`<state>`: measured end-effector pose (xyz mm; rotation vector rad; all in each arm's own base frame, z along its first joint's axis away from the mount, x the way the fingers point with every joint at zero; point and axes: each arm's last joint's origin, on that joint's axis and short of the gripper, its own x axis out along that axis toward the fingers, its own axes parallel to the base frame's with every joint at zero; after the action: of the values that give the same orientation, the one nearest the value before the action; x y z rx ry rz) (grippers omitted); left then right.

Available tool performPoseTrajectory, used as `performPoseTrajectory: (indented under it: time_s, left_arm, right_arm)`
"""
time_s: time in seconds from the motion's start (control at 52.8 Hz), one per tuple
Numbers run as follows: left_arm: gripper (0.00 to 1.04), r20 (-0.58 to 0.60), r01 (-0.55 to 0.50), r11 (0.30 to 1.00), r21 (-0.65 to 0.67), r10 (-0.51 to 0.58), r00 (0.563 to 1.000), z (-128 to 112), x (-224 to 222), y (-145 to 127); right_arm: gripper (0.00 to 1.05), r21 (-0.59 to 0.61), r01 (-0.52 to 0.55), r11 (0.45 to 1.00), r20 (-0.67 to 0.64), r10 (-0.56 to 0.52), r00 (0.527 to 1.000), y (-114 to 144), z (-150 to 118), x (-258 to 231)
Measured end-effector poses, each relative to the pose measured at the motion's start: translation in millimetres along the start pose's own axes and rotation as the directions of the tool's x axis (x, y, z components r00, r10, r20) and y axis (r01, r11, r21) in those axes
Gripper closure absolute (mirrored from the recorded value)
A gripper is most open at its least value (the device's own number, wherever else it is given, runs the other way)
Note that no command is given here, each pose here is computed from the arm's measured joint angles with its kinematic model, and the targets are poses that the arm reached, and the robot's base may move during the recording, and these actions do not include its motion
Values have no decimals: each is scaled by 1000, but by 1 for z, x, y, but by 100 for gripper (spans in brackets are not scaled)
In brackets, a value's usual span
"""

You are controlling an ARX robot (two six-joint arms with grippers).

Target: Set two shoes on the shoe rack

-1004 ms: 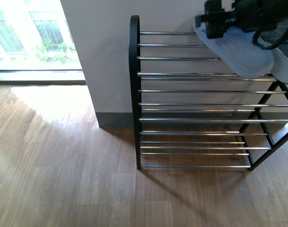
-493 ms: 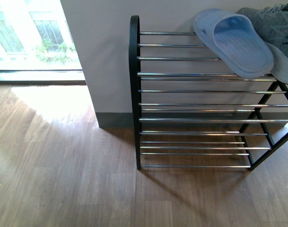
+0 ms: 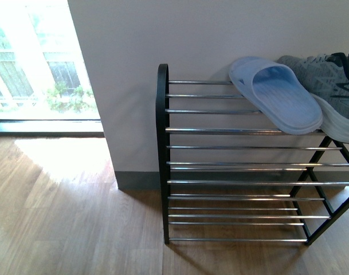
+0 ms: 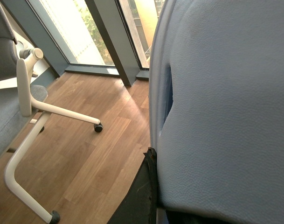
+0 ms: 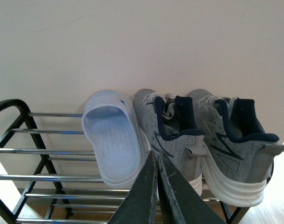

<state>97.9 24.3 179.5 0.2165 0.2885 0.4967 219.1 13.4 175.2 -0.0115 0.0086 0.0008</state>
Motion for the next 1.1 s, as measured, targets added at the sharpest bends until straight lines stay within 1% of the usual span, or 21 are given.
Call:
performPoseTrajectory:
  time_s: [0.076, 0.095, 0.171, 0.284, 0.625, 1.099]
  left_arm:
    - [103, 0, 0, 1000, 0, 0, 1000, 0, 0, 0]
    - [103, 0, 0, 1000, 0, 0, 1000, 0, 0, 0]
    - [103, 0, 0, 1000, 0, 0, 1000, 0, 0, 0]
    - [103, 0, 0, 1000, 0, 0, 1000, 0, 0, 0]
    - [103, 0, 0, 1000, 0, 0, 1000, 0, 0, 0]
    - [103, 0, 0, 1000, 0, 0, 1000, 0, 0, 0]
  right_arm:
    - [103, 0, -7, 1000, -3, 7, 1000, -4, -2, -12]
    - [103, 0, -24, 1000, -4, 24, 1000, -6, -3, -15]
    - [103, 0, -12, 1000, 12, 12, 1000, -10, -8, -21]
    - [103, 1, 0, 1000, -16, 0, 1000, -13, -16, -35]
    - [103, 1, -1, 1000, -9, 1, 1000, -13, -14, -62]
    - [103, 1, -1, 1000, 16, 1, 1000, -13, -7, -83]
